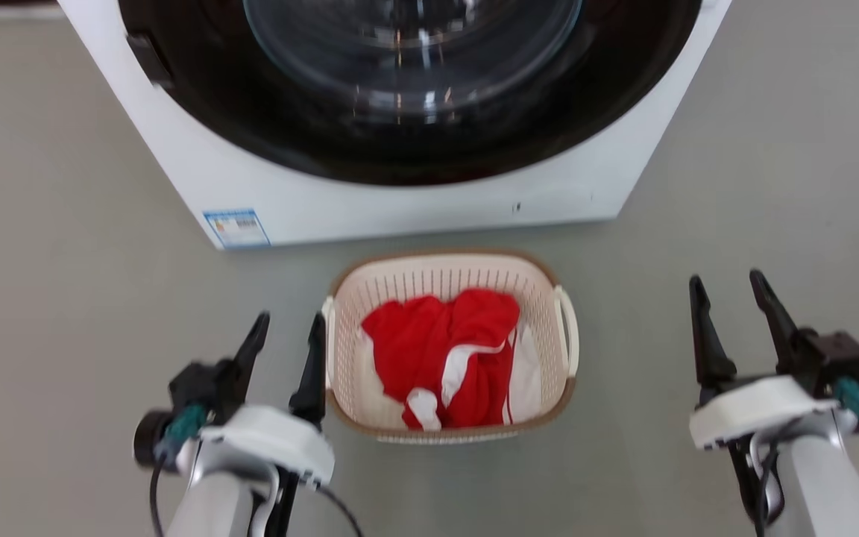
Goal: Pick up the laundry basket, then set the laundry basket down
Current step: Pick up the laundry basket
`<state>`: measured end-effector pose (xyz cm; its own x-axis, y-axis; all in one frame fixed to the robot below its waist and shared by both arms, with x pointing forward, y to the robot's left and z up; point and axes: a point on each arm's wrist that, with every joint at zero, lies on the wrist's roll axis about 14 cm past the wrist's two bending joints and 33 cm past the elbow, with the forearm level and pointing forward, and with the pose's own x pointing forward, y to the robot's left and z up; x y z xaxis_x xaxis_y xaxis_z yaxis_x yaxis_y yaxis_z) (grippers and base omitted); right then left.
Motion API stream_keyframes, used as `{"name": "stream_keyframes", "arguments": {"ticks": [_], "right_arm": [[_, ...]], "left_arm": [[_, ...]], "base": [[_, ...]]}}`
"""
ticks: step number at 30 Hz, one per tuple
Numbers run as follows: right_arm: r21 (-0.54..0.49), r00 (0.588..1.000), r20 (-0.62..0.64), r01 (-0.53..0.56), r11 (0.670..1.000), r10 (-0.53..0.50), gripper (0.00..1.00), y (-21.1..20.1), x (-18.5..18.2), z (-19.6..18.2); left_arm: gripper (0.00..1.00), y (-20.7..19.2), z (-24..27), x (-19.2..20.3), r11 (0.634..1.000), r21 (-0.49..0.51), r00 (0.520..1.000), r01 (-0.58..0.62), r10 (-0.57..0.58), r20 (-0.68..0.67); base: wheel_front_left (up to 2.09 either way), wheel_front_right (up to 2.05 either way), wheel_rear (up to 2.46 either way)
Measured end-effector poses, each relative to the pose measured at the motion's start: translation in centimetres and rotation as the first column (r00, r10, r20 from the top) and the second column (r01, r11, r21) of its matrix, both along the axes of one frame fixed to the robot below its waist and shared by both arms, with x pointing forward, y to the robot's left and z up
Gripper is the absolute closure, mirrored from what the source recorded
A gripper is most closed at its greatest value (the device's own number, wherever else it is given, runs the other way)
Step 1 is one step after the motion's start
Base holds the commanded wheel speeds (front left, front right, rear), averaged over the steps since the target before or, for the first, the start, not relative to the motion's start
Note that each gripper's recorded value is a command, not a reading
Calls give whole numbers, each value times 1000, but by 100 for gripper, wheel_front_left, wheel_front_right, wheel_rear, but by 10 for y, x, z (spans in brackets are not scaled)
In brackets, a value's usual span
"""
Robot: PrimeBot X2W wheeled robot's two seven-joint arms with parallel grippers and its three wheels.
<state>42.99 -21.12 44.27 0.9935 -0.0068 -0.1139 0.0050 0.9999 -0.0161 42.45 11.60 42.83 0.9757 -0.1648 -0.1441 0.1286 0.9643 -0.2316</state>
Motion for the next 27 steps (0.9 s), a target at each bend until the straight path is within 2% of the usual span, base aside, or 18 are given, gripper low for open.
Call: {"name": "stream_keyframes", "arguments": {"ticks": [6, 10, 17, 27], "right_arm": [[1, 997, -78, -23, 1000, 23, 0, 5, 32, -33], [21, 984, -174, -27, 999, 30, 0, 9, 50, -74], [47, 948, -313, -39, 998, 52, 0, 19, 60, -131], [57, 909, -412, -37, 998, 57, 0, 21, 70, -182]], "left_arm": [[0, -12, -30, 31, 1000, -6, 997, 19, -19, -70], [0, -21, -69, 49, 999, 8, 985, 39, -37, -167], [0, -26, -122, 63, 999, 22, 954, 50, -41, -297], [0, -36, -175, 77, 998, 33, 912, 61, -42, -409]], "base": [[0, 0, 0], [0, 0, 0], [0, 0, 0], [0, 0, 0]]}}
